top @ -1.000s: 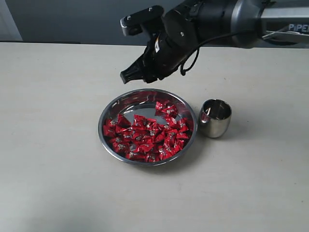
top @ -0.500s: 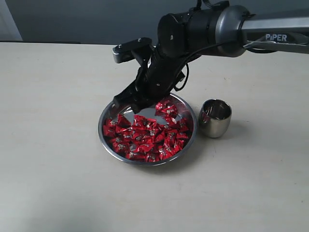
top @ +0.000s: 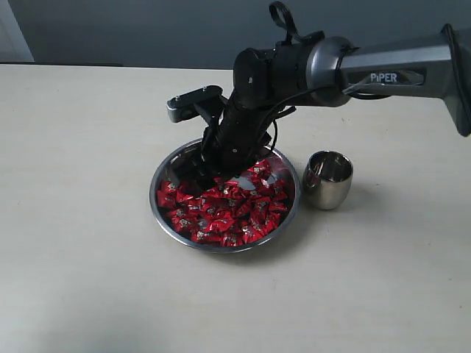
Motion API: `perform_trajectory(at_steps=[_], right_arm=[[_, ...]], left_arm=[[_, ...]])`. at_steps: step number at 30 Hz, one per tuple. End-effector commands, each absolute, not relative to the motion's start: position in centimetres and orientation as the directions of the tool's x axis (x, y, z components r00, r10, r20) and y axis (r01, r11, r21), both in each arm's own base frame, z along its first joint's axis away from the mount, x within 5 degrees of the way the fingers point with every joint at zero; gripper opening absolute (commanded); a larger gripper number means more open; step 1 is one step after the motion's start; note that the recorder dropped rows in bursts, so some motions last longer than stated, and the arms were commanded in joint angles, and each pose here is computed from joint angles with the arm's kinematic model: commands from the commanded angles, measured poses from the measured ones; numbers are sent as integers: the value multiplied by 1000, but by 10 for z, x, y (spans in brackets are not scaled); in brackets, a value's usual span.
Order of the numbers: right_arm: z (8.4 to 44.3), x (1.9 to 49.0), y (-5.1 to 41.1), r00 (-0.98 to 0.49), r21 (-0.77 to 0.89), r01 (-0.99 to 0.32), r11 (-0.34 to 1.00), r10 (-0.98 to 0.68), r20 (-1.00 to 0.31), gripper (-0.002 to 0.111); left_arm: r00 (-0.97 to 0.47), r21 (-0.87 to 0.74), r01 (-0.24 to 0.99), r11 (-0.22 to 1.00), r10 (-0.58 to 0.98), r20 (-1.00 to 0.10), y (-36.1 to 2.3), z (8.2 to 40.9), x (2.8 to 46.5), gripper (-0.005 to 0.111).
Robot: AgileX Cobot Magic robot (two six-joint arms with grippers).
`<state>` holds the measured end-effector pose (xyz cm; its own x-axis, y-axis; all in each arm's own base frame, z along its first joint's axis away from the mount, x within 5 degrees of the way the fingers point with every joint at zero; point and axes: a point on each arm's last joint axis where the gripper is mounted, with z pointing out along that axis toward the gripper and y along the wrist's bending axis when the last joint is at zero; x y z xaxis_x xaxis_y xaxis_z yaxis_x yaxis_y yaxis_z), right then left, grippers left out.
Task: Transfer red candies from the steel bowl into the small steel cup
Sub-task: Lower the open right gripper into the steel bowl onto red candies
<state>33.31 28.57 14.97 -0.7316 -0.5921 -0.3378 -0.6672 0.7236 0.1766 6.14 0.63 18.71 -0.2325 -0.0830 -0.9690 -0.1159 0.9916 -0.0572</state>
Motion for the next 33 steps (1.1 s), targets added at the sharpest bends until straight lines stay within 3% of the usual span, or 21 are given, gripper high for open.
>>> perform_trajectory(at_steps=[1,6,20,22,26,33], right_arm=[[151,339,289,-716,161,-671,724,-575,-395,54],[141,339,289,-724,164,-668,726,-583,-369,40],[136,340,285,-692,105,-700,706,-635,-345,40],[136,340,284,-693,106,-700,706,-636,-340,42],[136,340,284,-689,101,-704,703,-641,-337,63],[136,340,284,-686,96,-706,702,-645,-337,65]], left_arm=[[-225,-59,-111,992,-83,-971,6,187,61,0],[-225,-59,-111,992,-83,-971,6,187,61,0],[-225,-59,-111,992,-83,-971,6,187,61,0],[-225,-59,-111,992,-83,-971,6,187,61,0],[-225,-59,-111,992,-83,-971,6,187,61,0],[-225,-59,-111,992,-83,-971,6,187,61,0]])
